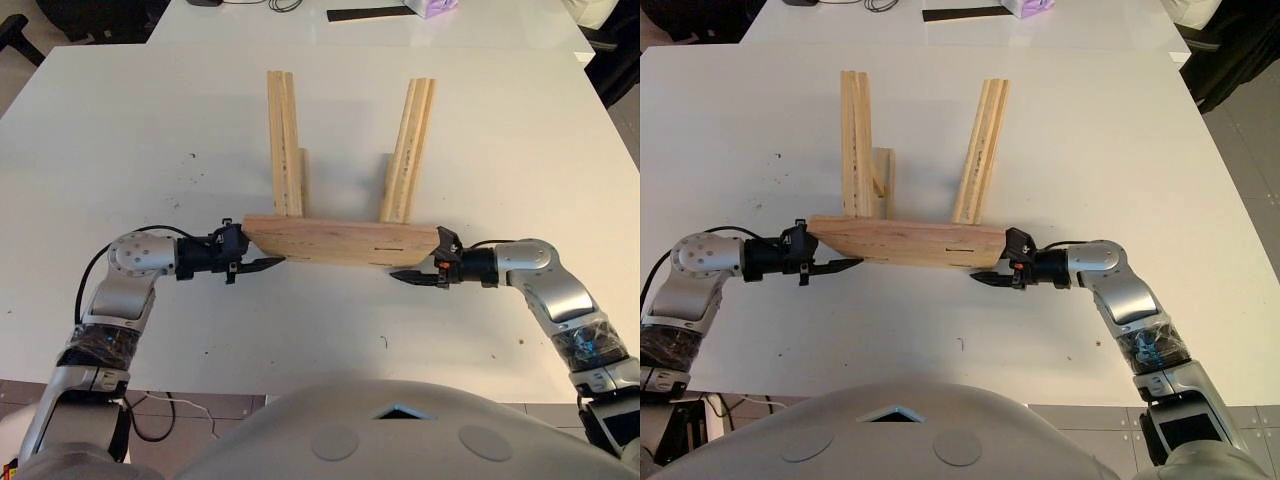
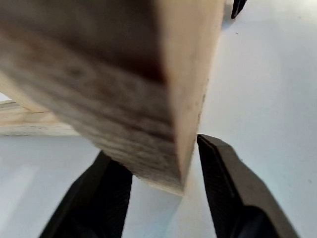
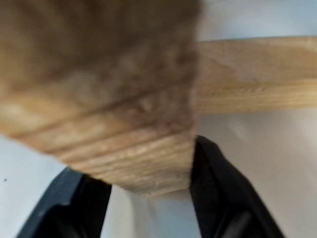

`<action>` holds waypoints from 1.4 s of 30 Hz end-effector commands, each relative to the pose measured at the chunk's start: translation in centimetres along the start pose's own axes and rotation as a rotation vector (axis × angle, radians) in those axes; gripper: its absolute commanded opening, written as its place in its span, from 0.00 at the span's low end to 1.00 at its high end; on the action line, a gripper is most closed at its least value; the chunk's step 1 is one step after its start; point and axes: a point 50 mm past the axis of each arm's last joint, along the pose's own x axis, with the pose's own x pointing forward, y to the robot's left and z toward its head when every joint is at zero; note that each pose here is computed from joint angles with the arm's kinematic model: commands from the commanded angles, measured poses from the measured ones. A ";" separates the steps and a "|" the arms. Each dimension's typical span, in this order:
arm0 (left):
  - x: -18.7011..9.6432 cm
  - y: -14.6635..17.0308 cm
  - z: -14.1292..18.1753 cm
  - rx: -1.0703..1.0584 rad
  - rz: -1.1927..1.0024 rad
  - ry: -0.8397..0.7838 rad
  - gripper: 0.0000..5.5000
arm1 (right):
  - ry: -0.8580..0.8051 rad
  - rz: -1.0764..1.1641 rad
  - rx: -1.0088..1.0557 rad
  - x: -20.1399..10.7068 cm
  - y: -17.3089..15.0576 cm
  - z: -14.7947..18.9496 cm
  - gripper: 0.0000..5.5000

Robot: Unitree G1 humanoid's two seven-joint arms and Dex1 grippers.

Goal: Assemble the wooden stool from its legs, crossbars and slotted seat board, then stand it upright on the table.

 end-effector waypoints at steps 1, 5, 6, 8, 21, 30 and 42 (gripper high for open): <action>1.0 0.1 0.7 0.024 -0.012 -0.032 0.34 | -0.006 0.008 0.000 0.0 0.0 -0.1 0.30; 1.4 -0.4 0.9 0.015 -0.040 -0.051 0.33 | -0.011 0.026 0.000 -0.4 0.2 -0.1 0.29; 1.4 -0.5 0.9 0.012 -0.048 -0.052 0.33 | -0.015 0.029 0.004 -0.5 0.2 0.0 0.29; 1.4 -0.6 1.1 -0.005 -0.075 -0.062 0.33 | -0.046 0.040 0.034 -0.8 0.3 0.6 0.29; -0.9 -4.9 9.9 -0.650 -0.253 -0.594 0.30 | -0.491 0.469 0.524 -7.7 5.5 10.3 0.29; -1.9 -5.5 15.0 -0.995 -0.030 -1.100 0.30 | -0.937 0.456 0.635 -7.2 7.5 13.2 0.29; -1.5 -2.4 16.3 -1.332 0.287 -1.284 0.28 | -1.533 0.207 0.973 -6.3 8.6 19.0 0.26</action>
